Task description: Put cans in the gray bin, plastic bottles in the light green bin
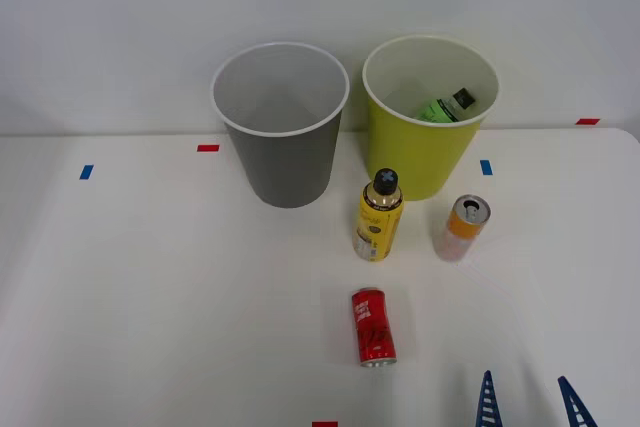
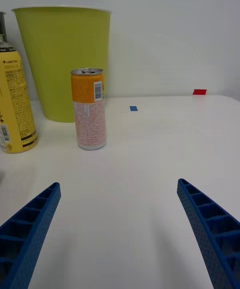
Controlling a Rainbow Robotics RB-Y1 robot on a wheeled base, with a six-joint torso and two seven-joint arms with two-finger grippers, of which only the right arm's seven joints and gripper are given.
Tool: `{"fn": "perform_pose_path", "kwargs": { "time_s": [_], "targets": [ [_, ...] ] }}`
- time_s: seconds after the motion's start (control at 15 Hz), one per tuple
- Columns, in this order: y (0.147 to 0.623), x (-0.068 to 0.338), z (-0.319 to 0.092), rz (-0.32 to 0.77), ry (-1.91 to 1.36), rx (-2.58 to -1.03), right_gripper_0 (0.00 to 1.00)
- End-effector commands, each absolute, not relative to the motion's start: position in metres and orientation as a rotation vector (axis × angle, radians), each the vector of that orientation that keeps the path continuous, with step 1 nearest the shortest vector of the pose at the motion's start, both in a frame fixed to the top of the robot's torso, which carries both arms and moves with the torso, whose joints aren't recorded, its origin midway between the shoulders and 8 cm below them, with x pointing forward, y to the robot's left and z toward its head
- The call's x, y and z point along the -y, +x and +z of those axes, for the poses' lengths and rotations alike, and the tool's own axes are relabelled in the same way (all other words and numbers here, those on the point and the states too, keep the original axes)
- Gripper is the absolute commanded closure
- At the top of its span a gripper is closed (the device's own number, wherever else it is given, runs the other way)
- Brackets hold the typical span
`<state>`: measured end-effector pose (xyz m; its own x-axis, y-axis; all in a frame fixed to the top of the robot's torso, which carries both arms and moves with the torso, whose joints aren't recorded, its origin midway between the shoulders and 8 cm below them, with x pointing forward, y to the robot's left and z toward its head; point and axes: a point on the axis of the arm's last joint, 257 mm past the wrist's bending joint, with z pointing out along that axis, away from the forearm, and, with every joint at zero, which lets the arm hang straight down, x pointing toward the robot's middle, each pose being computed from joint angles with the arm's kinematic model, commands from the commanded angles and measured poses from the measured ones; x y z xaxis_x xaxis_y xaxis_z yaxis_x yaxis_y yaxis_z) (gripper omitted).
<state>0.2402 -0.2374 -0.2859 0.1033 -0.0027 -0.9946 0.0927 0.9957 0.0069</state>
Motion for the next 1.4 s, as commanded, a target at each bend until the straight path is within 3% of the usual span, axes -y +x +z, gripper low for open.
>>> {"fn": "perform_pose_path", "kwargs": {
  "time_s": [0.07, 0.6, 0.87, 1.07, 1.4],
  "targets": [
    [0.24, 0.237, -0.286, -0.07, 0.074, -1.466, 0.19],
    [0.238, 0.234, -0.302, -0.058, 0.072, -1.5, 0.2],
    [0.23, 0.226, -0.276, -0.024, 0.059, -1.401, 0.19],
    [0.241, 0.226, -0.264, -0.019, 0.047, -1.359, 0.0],
    [0.274, 0.226, -0.261, 0.016, 0.067, -1.35, 0.0]
  ]
}}
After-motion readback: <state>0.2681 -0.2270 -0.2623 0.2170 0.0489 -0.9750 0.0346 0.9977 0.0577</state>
